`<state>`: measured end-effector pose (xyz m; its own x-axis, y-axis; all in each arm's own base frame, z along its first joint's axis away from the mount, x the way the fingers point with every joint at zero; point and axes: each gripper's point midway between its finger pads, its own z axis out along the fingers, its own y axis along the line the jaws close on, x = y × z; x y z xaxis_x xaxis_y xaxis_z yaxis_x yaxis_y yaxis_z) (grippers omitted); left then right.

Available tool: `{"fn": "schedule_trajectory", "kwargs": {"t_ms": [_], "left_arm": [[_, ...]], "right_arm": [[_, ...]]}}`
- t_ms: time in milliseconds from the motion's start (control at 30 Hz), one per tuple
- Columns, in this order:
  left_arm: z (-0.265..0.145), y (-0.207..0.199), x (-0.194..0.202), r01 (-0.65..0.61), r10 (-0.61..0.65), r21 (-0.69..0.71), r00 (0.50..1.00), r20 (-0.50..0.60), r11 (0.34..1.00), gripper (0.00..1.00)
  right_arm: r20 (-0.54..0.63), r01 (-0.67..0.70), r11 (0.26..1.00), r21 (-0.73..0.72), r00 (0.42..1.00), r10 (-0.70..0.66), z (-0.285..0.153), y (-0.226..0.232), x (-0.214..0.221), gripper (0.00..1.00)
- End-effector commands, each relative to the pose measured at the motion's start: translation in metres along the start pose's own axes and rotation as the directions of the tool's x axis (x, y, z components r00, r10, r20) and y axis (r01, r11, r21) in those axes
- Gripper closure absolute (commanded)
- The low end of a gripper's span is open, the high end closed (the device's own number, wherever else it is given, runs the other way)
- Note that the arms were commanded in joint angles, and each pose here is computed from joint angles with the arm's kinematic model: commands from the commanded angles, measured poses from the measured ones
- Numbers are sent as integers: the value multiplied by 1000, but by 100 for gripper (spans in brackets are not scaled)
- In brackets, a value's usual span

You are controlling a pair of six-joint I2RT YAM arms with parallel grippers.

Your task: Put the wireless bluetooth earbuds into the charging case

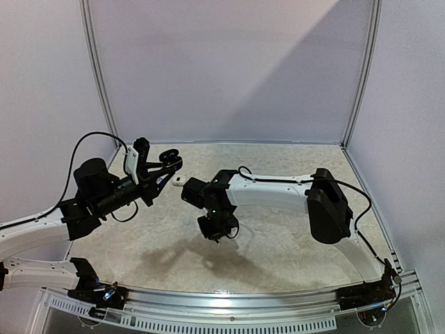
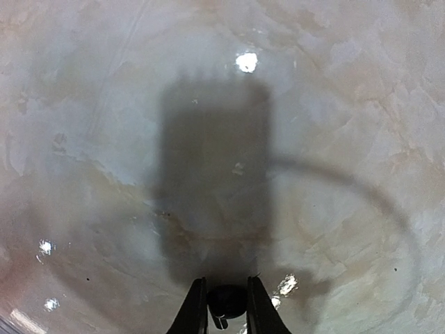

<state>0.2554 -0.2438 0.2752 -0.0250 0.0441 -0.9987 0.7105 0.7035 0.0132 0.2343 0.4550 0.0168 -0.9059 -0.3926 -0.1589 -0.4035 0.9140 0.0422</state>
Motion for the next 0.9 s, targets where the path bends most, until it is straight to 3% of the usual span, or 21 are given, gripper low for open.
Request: {"fn": "schedule_trajectory", "kwargs": {"t_ms": [0,167,333,467,600,700,767,867], "left_arm": [[0,-6,3,-15,15,23,1000,-1,1000,100],[0,-4,-1,-53,52,12,999,12,999,100],[1,-2,-16,-146,146,-9,987,71,989,100],[1,-4,-30,-209,210,-15,969,129,978,100],[1,-6,-37,-252,252,-19,954,161,967,100],[0,-7,-44,-272,272,-28,944,185,962,100],[0,-7,-48,-282,282,-33,939,198,959,100],[0,-7,-53,-285,286,-36,935,209,958,100]], "right_arm": [[-13,10,1000,-4,1000,-10,5,1,1,94],[102,11,998,-57,995,-5,-39,4,-26,98],[386,63,993,-101,922,-19,-139,1,-73,100],[647,125,979,-163,762,11,-238,1,-103,100],[859,228,949,-217,506,75,-343,8,-112,100],[933,350,909,-227,346,100,-390,28,-111,100],[954,438,868,-231,278,114,-408,46,-109,100],[969,532,820,-212,221,107,-416,74,-106,100]]}}
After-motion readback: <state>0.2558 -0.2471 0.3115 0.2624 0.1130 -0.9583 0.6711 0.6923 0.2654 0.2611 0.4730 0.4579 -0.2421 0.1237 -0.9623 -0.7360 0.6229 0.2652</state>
